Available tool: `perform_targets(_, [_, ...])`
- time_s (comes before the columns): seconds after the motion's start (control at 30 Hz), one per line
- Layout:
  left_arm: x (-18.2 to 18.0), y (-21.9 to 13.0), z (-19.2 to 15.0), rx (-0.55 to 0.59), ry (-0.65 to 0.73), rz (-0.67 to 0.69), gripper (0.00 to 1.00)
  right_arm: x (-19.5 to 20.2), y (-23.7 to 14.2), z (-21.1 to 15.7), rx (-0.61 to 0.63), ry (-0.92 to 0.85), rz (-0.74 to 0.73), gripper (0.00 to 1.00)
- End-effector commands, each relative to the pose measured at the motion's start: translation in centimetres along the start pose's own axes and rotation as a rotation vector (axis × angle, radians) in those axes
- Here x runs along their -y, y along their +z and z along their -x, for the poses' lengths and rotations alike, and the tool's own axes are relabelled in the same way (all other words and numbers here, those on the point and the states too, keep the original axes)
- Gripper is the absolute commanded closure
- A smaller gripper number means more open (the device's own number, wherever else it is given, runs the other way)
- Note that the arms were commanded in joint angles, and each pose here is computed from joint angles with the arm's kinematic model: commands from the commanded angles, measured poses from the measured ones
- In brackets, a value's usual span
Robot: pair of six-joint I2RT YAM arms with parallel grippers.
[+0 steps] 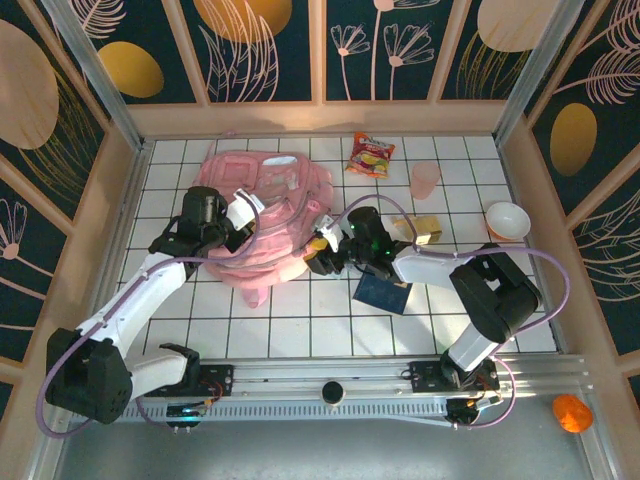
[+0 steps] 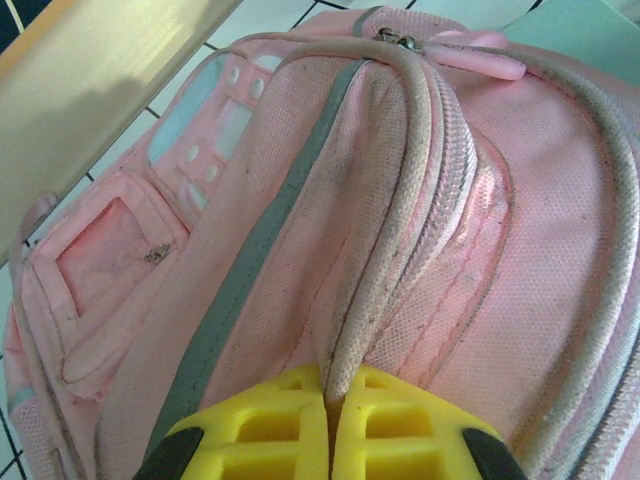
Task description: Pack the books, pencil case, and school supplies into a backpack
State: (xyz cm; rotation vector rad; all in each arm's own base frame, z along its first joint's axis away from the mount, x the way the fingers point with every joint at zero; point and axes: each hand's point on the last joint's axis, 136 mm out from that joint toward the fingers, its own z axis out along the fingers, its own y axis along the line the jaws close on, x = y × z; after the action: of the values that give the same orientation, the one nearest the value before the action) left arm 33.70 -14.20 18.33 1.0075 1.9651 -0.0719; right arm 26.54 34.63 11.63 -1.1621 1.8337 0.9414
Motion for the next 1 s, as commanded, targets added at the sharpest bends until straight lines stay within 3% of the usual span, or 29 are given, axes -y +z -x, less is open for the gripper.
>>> perform_targets(0.0, [-2.0,-1.3,5.0,0.171,-0.018,0.049,1.00,-0.9,0.2,0.7,0.046,0.059,0.068,0.53])
perform_targets(0.3, [-2.0,-1.7,6.0,0.220,-0.059,0.039,1.00,1.1,1.4,-0.2,0.008,0.128,-0.013,0.65])
perform_targets(0.43, [-2.7,-1.9,6.2,0.228,-0.105,0.070,1.00,1.3,0.9,-0.2,0.016,0.139,-0.040,0.93])
perform_targets(0.53, [-3.4,-1.9,6.0,0.223,-0.143,0.109,1.00,1.0,0.3,0.4,0.040,0.146,-0.049,1.00])
perform_targets(0.73, [-4.3,-2.3,5.7,0.224,-0.250,0.165,1.00,0.1,-0.1,2.1,0.077,0.157,-0.059,1.00])
perform_targets(0.97, [-2.7,-2.1,5.5,0.219,-0.314,0.177,1.00,-1.4,0.2,4.3,0.106,0.160,-0.055,1.00])
